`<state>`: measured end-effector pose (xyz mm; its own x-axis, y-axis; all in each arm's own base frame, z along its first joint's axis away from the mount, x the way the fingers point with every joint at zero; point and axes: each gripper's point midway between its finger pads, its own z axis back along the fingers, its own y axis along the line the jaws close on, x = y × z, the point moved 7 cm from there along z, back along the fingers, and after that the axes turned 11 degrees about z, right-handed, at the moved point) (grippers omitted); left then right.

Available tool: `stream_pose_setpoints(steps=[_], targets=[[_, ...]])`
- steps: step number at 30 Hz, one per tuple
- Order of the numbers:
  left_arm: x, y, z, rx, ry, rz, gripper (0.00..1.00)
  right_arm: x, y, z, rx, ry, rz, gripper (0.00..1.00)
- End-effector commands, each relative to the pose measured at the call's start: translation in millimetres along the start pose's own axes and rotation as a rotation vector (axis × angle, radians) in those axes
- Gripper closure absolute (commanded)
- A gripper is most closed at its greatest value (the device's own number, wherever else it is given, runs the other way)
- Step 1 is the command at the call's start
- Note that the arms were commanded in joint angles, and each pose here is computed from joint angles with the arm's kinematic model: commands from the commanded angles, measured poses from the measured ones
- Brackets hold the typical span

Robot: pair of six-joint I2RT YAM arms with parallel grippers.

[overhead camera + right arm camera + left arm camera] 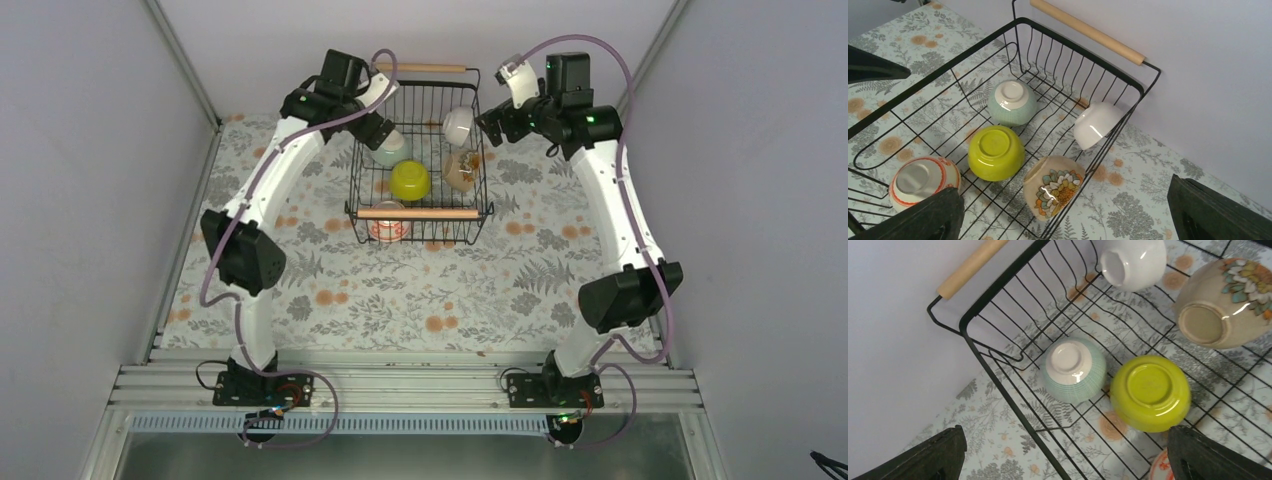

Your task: Unload the bowls from the dish rack

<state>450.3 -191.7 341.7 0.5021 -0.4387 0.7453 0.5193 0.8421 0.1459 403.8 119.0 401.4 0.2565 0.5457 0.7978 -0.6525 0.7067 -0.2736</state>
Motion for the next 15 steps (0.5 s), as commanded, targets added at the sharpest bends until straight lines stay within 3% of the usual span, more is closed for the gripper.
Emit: stream_pose_setpoints(steps=[1, 9, 15], targets=[[-6, -6, -13, -0.001, 0.135, -0.078, 0.00, 1, 5, 12, -0.028, 0.003, 0.040, 0.00], [-21, -44, -35, -0.051, 0.316, -0.276, 0.00, -11, 10, 13, -0.047, 0.029, 0.060, 0.00], [-54, -62, -41, -0.154, 0.433, -0.295, 0.00, -26, 17, 7, -0.039, 0.052, 0.069, 0.00]])
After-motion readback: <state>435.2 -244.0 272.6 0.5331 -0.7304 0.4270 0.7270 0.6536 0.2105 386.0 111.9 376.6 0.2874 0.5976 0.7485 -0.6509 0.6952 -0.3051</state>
